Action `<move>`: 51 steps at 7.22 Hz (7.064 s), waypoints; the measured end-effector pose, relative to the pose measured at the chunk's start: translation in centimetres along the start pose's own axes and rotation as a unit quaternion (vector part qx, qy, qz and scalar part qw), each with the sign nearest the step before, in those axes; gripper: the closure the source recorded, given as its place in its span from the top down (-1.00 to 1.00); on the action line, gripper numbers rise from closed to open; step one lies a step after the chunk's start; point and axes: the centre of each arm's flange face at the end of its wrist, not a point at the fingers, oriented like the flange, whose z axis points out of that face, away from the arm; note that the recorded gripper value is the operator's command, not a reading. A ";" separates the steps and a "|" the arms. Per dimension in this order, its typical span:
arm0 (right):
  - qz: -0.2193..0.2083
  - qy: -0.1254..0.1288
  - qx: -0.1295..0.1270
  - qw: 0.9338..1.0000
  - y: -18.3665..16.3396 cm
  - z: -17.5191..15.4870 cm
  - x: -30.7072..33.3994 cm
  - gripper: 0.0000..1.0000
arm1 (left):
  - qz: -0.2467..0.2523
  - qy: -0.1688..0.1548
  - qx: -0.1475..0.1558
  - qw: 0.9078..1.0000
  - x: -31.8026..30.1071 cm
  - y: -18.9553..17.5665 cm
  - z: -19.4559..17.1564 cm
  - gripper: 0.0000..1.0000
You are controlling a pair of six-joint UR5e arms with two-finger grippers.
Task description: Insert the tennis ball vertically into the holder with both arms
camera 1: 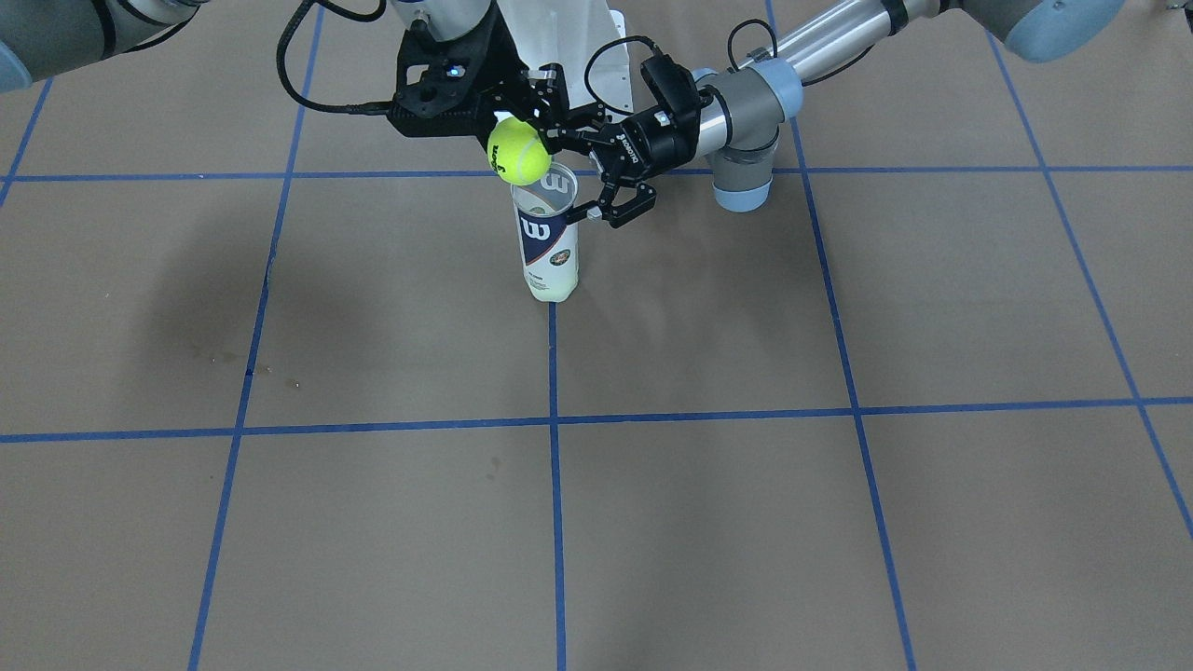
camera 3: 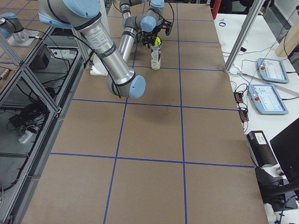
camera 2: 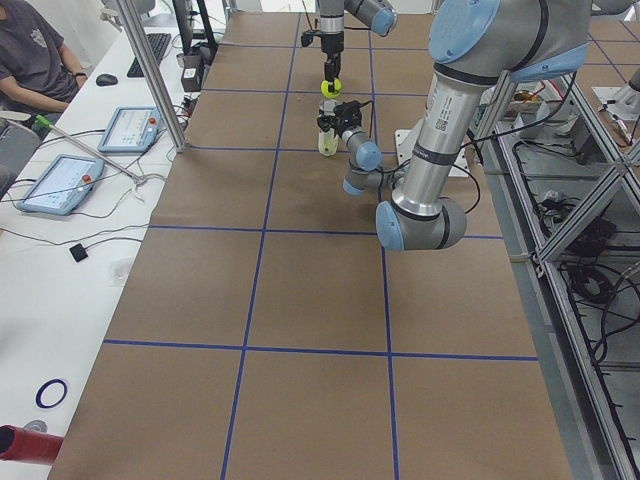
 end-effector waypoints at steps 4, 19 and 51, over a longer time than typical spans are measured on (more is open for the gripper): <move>0.002 0.005 0.002 1.000 -0.6 0.8 -1.7 -0.32 | 0.000 0.000 0.000 1.000 0.0 0.0 0.0 0.98; 0.010 0.035 0.050 0.998 -10.2 -3.7 10.0 0.98 | -0.003 -0.009 0.048 0.999 0.1 -6.6 0.5 1.00; -0.142 0.147 0.032 0.978 -27.1 -14.9 61.3 0.98 | -0.375 -0.362 -0.559 0.645 -35.7 -16.4 -54.5 1.00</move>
